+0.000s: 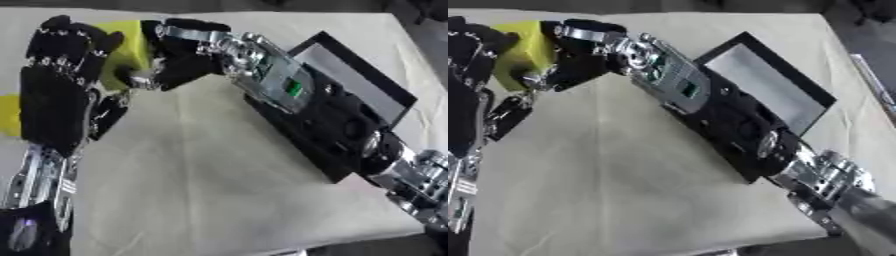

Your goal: Pick up the objects with one hand, pass them to the other hand, and then place them into the box on the other side of the table.

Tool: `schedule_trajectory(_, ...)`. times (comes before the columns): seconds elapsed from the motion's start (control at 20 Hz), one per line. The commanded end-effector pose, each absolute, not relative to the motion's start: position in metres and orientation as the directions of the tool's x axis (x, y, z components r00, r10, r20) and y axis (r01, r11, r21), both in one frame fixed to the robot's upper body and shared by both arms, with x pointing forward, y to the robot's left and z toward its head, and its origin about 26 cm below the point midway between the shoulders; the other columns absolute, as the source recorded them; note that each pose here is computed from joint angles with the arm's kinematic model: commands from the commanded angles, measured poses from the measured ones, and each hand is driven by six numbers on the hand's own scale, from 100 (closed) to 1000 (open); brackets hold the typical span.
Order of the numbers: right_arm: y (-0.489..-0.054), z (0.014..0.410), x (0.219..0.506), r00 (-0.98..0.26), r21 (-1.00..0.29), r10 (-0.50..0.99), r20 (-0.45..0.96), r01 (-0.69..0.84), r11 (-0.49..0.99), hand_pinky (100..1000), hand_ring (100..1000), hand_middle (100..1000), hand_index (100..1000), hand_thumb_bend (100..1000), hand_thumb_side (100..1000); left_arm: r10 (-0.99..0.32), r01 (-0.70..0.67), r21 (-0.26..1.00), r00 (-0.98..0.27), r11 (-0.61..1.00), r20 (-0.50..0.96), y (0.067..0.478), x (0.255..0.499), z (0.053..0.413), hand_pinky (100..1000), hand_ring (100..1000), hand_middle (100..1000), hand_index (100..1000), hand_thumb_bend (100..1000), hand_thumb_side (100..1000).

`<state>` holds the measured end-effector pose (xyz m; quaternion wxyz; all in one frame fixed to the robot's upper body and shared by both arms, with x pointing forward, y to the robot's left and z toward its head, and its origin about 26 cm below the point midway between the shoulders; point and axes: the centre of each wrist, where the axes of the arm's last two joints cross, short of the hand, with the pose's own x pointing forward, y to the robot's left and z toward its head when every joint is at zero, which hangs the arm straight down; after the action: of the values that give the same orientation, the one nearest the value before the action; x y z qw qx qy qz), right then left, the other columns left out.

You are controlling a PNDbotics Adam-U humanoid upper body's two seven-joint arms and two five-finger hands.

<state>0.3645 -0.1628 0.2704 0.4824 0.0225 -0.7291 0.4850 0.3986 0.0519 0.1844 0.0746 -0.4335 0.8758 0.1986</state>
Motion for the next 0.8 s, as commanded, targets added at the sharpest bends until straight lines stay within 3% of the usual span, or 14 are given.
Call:
schedule_trajectory(0.05, -0.161, 0.278, 0.364, -0.531, -0.667, 0.414, 0.739, -0.493, 0.559, 1000, 1000, 966, 1000, 208, 308, -0.694, -0.764, 0.237, -0.644, 0.600, -0.321, 0.038, 0.393, 0.197, 744, 615, 497, 502, 370, 100)
schedule_trajectory(0.1, -0.162, 0.277, 0.365, -0.516, -0.653, 0.411, 0.751, -0.492, 0.576, 1000, 1000, 926, 1000, 194, 288, -0.693, -0.763, 0.238, -0.646, 0.601, -0.320, 0.038, 0.393, 0.197, 743, 615, 497, 508, 363, 100)
schedule_trajectory(0.15, -0.162, 0.277, 0.366, -0.499, -0.635, 0.405, 0.766, -0.489, 0.598, 1000, 1000, 862, 1000, 100, 268, -0.693, -0.762, 0.239, -0.647, 0.602, -0.318, 0.038, 0.393, 0.196, 741, 616, 500, 521, 367, 100)
schedule_trajectory(0.3, -0.163, 0.276, 0.367, -0.453, -0.578, 0.375, 0.808, -0.491, 0.651, 1000, 953, 778, 1000, 100, 221, -0.691, -0.760, 0.245, -0.650, 0.603, -0.317, 0.038, 0.394, 0.195, 744, 625, 515, 555, 503, 100)
schedule_trajectory(0.4, -0.164, 0.276, 0.367, -0.425, -0.538, 0.349, 0.835, -0.500, 0.679, 1000, 927, 743, 964, 100, 258, -0.693, -0.763, 0.249, -0.646, 0.596, -0.321, 0.039, 0.394, 0.195, 759, 634, 531, 582, 579, 100)
schedule_trajectory(0.5, -0.164, 0.276, 0.366, -0.403, -0.505, 0.326, 0.855, -0.512, 0.694, 1000, 917, 725, 946, 100, 228, -0.696, -0.769, 0.257, -0.639, 0.585, -0.329, 0.039, 0.395, 0.193, 770, 644, 546, 599, 645, 100)
schedule_trajectory(0.55, -0.164, 0.276, 0.366, -0.395, -0.494, 0.318, 0.862, -0.518, 0.698, 1000, 909, 710, 934, 100, 192, -0.700, -0.776, 0.266, -0.631, 0.572, -0.334, 0.040, 0.395, 0.192, 792, 680, 588, 673, 733, 100)
schedule_trajectory(0.7, -0.166, 0.277, 0.364, -0.377, -0.475, 0.307, 0.874, -0.527, 0.705, 1000, 899, 689, 917, 100, 153, -0.727, -0.801, 0.301, -0.597, 0.517, -0.340, 0.043, 0.398, 0.188, 833, 770, 710, 871, 862, 100)
schedule_trajectory(0.8, -0.169, 0.278, 0.364, -0.372, -0.471, 0.306, 0.876, -0.526, 0.708, 1000, 897, 689, 918, 100, 149, -0.751, -0.819, 0.317, -0.569, 0.479, -0.336, 0.045, 0.399, 0.186, 868, 816, 752, 907, 949, 100)
